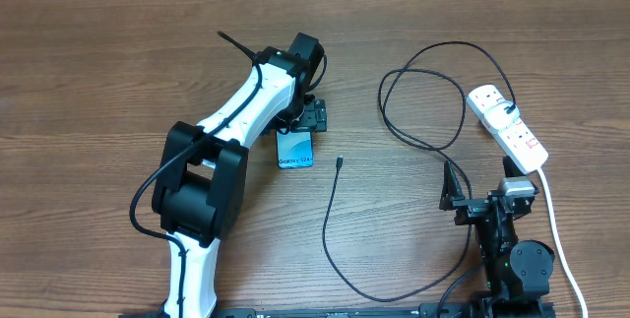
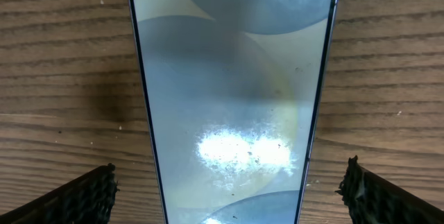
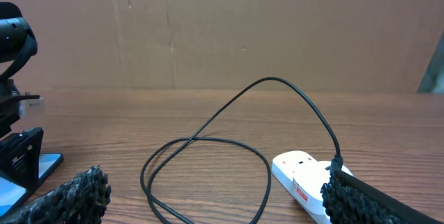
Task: Plug charger to phone and switch on socket
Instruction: 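Lower the left gripper and close it on the smartphone's sides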
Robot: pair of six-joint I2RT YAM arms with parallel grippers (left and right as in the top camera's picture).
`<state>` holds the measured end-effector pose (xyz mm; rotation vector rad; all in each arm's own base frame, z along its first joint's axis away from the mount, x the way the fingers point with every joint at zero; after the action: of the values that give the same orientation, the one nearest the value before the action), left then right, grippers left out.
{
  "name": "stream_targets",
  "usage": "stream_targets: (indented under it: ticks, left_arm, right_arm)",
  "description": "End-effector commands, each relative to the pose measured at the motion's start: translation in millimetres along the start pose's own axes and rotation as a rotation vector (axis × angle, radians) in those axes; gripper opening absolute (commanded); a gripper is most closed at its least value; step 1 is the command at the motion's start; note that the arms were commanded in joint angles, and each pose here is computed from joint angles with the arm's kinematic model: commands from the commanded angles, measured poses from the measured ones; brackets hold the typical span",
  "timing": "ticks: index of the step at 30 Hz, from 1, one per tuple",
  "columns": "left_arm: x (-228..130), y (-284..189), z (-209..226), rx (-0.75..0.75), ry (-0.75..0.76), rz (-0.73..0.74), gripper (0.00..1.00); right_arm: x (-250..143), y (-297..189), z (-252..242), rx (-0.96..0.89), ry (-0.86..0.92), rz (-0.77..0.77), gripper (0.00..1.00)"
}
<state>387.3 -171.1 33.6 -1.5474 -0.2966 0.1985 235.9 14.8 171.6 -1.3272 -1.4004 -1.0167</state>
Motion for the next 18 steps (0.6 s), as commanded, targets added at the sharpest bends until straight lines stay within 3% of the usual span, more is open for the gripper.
stream_targets:
  ticks: [1, 12, 18]
  left_arm:
    - [-2.2, 9.0, 2.1, 0.025, -0.05, 0.007, 1.0]
    - [-0.7, 10.9, -0.2, 0.018, -0.107, -0.006, 1.0]
    - [1.5, 11.1, -2.3, 0.009, -0.043, -0.015, 1.0]
  right_arm:
    - [-1.6, 0.1, 0.4, -0.002, -0.004, -0.004, 1.0]
    - [-1.6, 0.1, 0.4, -0.002, -0.004, -0.004, 1.0]
    - [-1.6, 0.1, 0.4, -0.002, -0.004, -0.004, 1.0]
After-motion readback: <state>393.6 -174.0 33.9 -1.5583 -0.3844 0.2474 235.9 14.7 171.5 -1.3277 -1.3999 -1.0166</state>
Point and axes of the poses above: each gripper's point midway between its finger pads, its own y axis out along the fingers, its own z axis along the line the jaws close on, x = y × z, the point moved 1 cm from there along -y, back along the fingers, and after that the axes turned 14 degrees about -y, right-handed, at the moved point
